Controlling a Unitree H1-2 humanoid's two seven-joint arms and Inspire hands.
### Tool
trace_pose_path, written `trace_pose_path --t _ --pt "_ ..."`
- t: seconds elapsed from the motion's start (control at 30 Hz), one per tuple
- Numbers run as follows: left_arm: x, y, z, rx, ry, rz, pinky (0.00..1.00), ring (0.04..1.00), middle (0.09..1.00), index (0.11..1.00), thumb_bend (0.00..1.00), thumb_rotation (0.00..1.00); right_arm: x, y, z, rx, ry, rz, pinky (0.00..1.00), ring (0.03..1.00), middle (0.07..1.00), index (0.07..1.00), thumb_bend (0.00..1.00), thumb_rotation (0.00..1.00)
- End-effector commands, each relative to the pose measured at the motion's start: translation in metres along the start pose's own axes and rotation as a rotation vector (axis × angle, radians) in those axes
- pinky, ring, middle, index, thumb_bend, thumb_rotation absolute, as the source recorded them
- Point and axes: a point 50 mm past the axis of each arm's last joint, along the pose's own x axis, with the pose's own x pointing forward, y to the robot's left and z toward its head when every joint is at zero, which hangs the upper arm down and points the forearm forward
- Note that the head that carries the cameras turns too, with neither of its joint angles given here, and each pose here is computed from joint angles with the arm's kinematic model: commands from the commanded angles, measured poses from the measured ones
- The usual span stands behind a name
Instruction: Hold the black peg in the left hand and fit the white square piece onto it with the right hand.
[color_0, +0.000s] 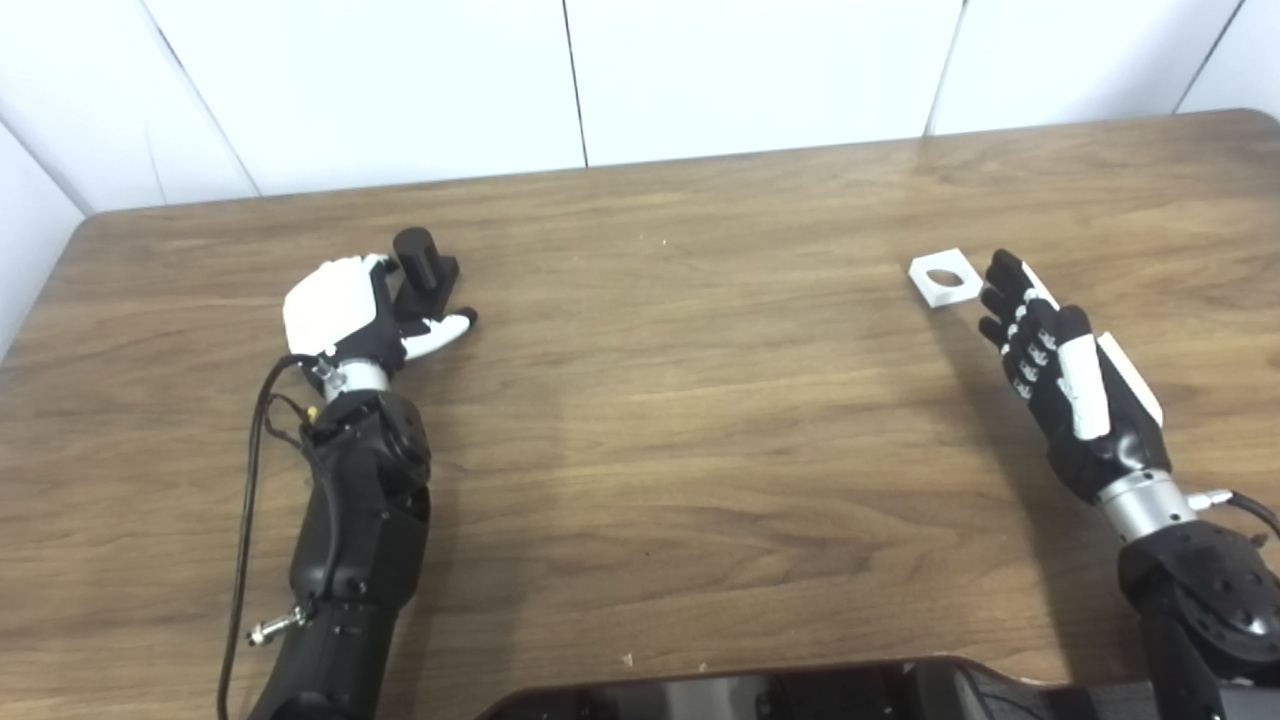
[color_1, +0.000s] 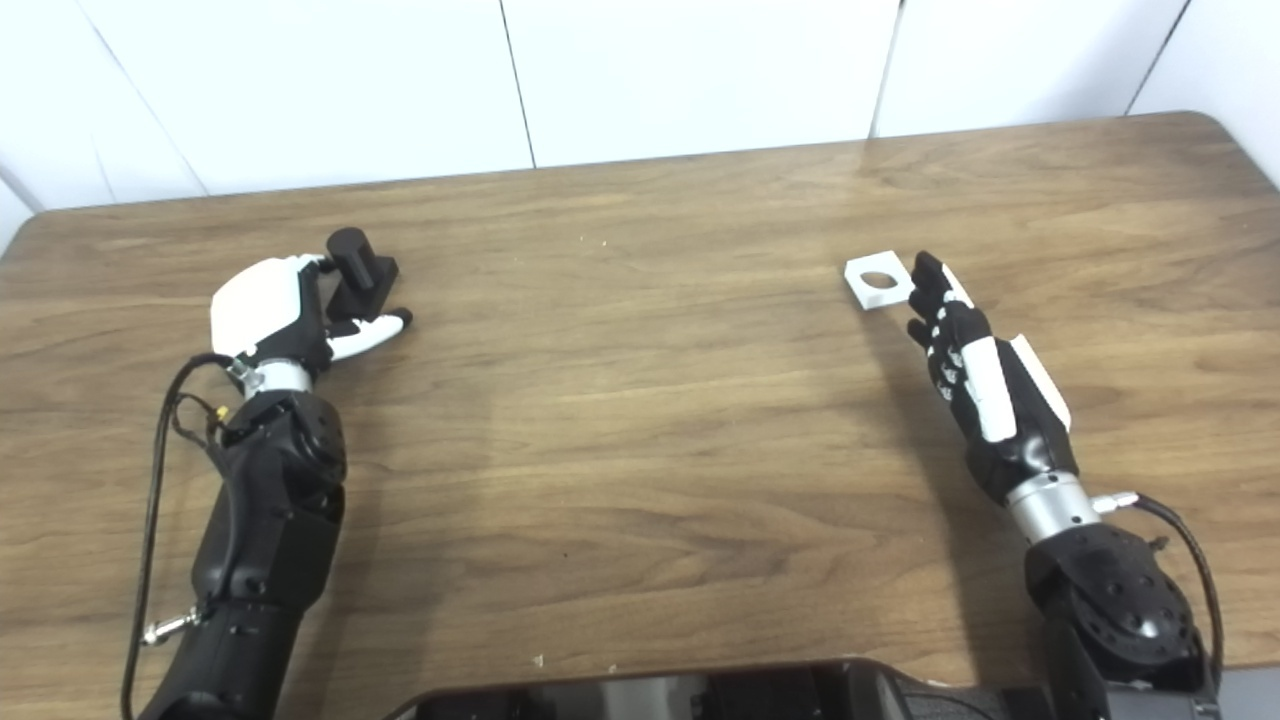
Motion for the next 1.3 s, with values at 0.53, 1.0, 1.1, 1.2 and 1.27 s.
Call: trace_pose_path --t 0.53,1.0,1.1,1.2,1.27 --pt "0.0184 0.03 0.0094 0.032 -0.035 0.089 0.91 0.954 0.907 0.793 0.77 0.56 0.0046 -0.0049 0.0111 -0.023 -0.082 0.011 0.99 1.0 1.0 0.996 0.73 1.0" --pt "0.0157 0.0263 0.0097 0.012 -0.033 0.073 0.91 0.962 0.902 0.731 0.71 0.45 0.0025 -0.0048 0.0138 -0.031 -0.075 -0.005 0.98 1.0 1.0 0.989 0.72 1.0" --pt "0.015 0.0256 0.0086 -0.017 -0.03 0.071 0.89 0.965 0.9 0.705 0.7 0.42 0.0017 -0.0046 0.0143 -0.03 -0.079 0.0 0.99 1.0 1.0 0.991 0.73 1.0" --pt "0.0141 0.0249 0.0076 -0.044 -0.032 0.072 0.89 0.966 0.894 0.675 0.7 0.38 0.001 -0.0053 0.0144 -0.03 -0.081 0.007 1.0 1.0 1.0 0.997 0.73 1.0" --pt "0.0139 0.0249 0.0073 -0.05 -0.033 0.069 0.88 0.969 0.894 0.65 0.7 0.36 0.0009 -0.0057 0.0143 -0.033 -0.08 0.004 1.0 1.0 1.0 0.995 0.74 1.0"
